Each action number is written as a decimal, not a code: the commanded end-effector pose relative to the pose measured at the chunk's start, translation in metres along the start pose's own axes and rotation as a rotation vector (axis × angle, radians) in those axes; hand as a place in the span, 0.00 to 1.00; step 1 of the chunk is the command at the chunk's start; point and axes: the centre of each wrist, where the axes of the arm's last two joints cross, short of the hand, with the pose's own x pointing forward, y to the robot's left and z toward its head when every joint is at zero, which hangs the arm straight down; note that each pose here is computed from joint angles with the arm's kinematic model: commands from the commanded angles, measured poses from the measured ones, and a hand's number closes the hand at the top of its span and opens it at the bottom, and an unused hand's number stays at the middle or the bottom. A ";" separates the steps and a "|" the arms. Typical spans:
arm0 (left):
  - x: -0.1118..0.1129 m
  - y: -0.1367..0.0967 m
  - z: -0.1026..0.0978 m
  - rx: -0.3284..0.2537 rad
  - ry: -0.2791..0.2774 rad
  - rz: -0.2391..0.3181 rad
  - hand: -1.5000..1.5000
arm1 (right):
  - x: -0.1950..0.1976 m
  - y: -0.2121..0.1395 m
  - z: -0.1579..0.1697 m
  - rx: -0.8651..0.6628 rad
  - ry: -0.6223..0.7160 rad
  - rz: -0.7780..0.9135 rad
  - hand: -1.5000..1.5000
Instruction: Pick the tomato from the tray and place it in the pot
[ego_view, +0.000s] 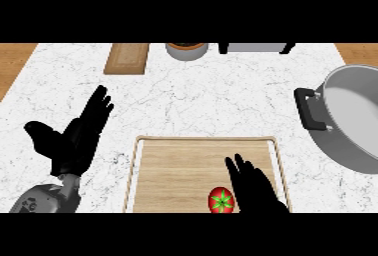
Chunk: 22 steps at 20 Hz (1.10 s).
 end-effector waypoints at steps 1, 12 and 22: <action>0.004 0.014 -0.006 0.019 0.019 0.008 0.50 | 0.015 0.011 0.003 0.021 0.140 0.003 0.00; -0.010 0.015 0.002 0.002 0.002 0.002 0.50 | 0.012 0.051 -0.031 0.026 0.261 0.063 0.00; -0.014 0.002 0.002 -0.003 0.004 -0.007 0.50 | 0.004 0.057 -0.057 0.119 0.329 0.164 0.00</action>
